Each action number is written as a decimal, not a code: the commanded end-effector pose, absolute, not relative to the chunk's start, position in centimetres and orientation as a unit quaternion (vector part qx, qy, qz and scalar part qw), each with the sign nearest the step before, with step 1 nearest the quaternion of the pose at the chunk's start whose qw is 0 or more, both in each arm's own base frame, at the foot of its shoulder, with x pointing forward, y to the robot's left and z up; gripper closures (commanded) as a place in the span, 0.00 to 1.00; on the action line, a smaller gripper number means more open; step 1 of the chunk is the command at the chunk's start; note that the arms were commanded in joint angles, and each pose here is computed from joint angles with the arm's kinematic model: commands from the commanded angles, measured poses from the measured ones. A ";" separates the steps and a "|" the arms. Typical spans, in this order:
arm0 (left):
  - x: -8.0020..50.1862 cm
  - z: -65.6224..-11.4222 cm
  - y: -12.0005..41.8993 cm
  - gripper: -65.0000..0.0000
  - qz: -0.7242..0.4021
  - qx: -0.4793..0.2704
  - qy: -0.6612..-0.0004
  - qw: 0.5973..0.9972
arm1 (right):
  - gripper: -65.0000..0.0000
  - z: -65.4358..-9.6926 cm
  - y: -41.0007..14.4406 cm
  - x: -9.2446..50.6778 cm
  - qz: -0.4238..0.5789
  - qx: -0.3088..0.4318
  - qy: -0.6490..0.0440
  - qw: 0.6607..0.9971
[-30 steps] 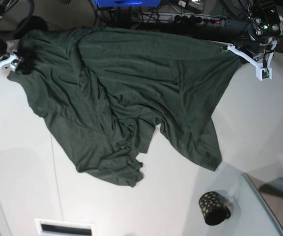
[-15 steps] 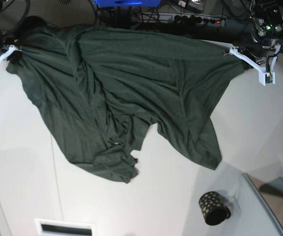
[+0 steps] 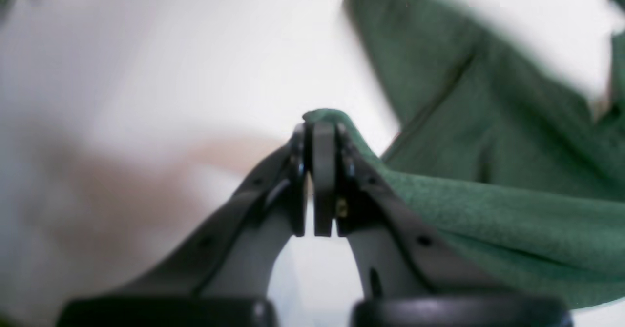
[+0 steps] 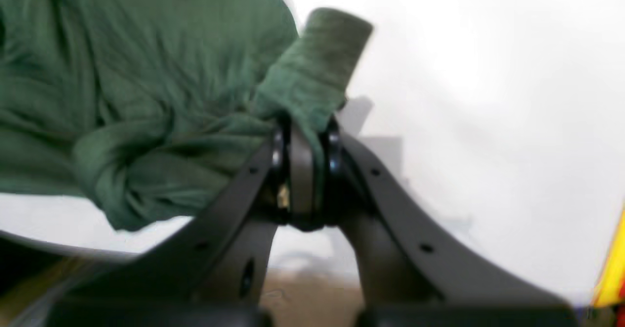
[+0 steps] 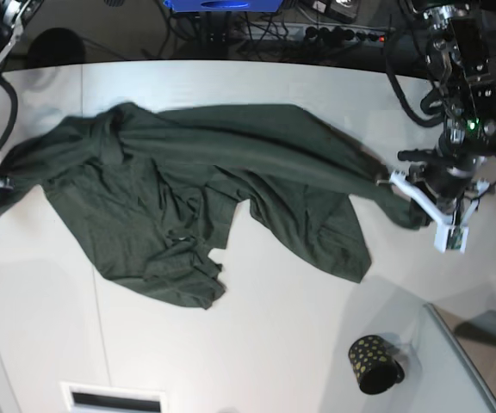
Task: Layout the t-shirt on the table in an organized manner, then fold the t-shirt properly
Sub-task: 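Lift the green shirt with both grippers and lay it flat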
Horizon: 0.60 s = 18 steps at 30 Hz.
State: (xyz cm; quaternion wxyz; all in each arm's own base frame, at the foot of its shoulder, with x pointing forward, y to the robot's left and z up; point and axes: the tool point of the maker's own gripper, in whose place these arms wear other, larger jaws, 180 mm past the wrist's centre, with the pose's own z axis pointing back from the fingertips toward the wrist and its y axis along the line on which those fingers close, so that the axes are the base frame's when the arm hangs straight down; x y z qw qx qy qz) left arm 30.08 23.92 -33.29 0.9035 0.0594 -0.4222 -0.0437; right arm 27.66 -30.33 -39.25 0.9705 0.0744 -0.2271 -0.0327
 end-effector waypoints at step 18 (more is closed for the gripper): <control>54.6 -6.1 19.5 1.00 -0.080 0.093 -0.620 0.775 | 1.00 -6.9 -36.9 52.3 0.006 0.026 -0.514 0.857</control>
